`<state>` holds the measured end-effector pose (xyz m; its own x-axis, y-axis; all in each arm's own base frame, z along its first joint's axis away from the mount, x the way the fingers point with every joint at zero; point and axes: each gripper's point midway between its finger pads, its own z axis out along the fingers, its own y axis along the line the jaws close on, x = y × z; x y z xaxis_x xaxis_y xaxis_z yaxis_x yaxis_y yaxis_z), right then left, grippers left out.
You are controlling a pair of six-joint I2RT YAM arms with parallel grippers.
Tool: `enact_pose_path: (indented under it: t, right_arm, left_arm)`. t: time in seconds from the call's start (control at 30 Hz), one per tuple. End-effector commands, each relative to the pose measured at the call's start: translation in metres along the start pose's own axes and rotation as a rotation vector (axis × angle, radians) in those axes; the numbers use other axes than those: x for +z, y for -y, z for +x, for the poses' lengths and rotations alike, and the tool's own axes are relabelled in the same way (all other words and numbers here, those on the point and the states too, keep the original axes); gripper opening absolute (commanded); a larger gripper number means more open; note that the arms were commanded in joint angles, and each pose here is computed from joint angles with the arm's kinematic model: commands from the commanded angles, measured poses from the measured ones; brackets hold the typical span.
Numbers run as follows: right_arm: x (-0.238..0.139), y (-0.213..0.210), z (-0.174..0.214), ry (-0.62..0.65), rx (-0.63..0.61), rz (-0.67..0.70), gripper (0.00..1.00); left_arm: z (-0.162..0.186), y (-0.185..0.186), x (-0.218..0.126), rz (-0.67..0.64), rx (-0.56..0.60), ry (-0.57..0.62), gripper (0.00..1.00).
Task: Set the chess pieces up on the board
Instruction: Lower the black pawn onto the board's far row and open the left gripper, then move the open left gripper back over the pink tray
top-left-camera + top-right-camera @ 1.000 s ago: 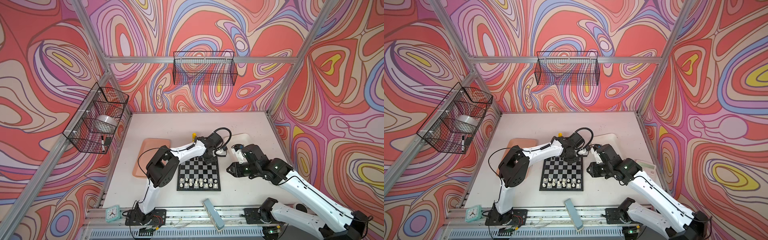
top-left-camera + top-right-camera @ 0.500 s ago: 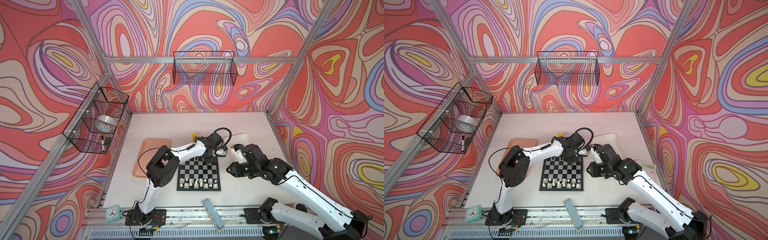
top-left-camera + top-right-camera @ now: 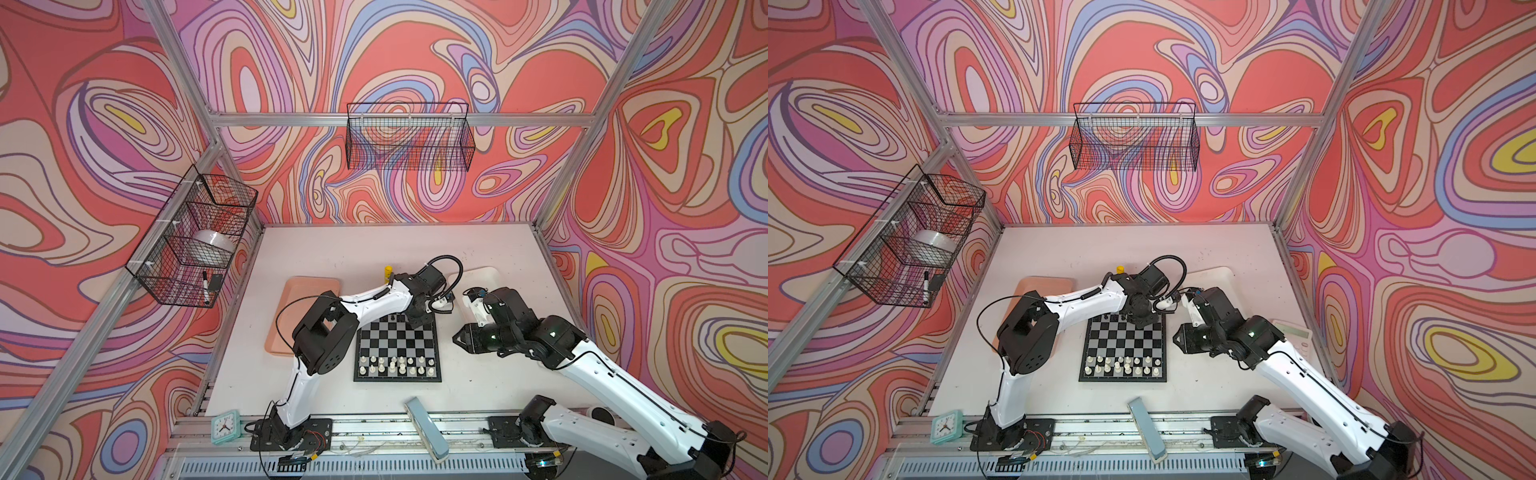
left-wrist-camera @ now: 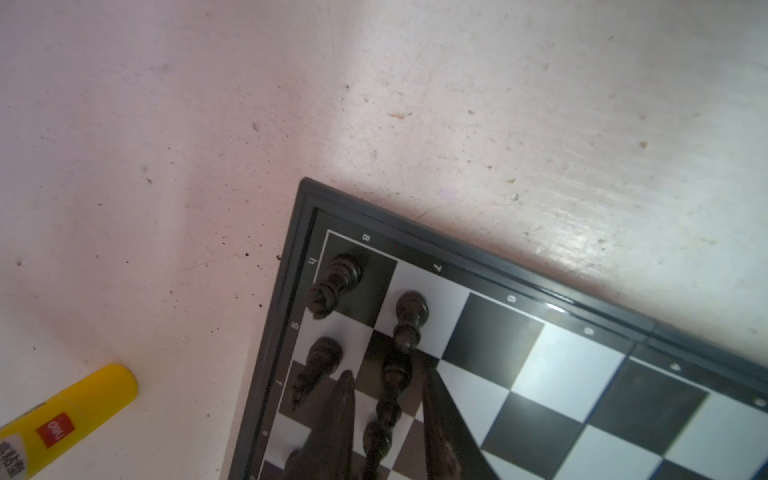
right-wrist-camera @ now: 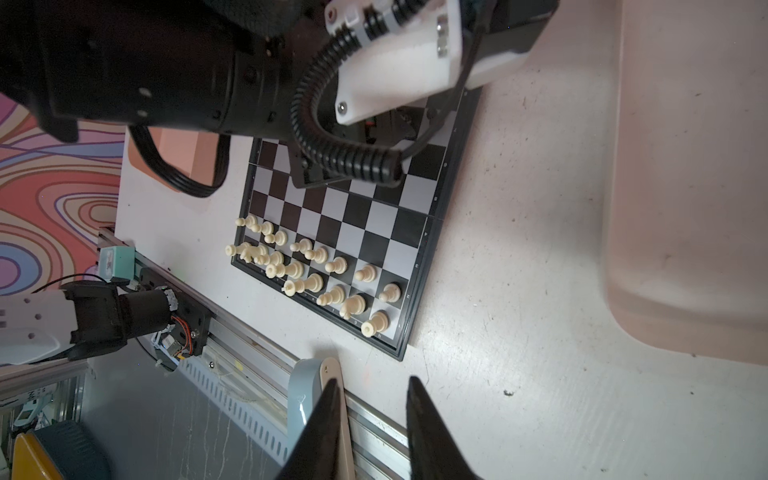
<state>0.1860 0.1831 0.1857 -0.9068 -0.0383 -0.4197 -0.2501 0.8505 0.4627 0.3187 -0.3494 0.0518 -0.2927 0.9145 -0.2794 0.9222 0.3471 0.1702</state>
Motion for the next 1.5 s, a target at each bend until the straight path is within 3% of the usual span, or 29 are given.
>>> enact_pose_path:
  t: [0.0, 0.33, 0.53, 0.7, 0.9, 1.13, 1.47]
  right_arm:
    - [-0.02, -0.015, -0.016, 0.061, -0.031, -0.043, 0.28]
    - [-0.062, -0.038, -0.036, 0.136, -0.094, -0.076, 0.28]
    - [-0.081, -0.045, -0.043, 0.169, -0.115, -0.085, 0.28]
    - [-0.085, -0.047, -0.045, 0.184, -0.128, -0.086, 0.28]
    - [-0.077, -0.047, -0.046, 0.167, -0.141, -0.086, 0.28]
    - [-0.056, -0.047, -0.046, 0.103, -0.158, -0.077, 0.28]
    - [-0.035, -0.047, -0.05, 0.071, -0.173, -0.084, 0.29]
  left_arm:
    - [-0.007, -0.005, -0.025, -0.02, 0.02, 0.021, 0.31]
    - [-0.014, -0.005, -0.039, 0.005, 0.001, 0.029, 0.31]
    - [-0.019, -0.004, -0.065, 0.022, -0.008, 0.05, 0.31]
    - [0.001, -0.017, -0.095, 0.031, -0.064, 0.042, 0.32]
    - [0.065, -0.055, -0.136, 0.02, -0.248, 0.019, 0.31]
    - [0.177, -0.077, -0.169, -0.015, -0.476, -0.021, 0.28]
    - [0.303, -0.069, -0.159, 0.063, -0.604, -0.14, 0.26]
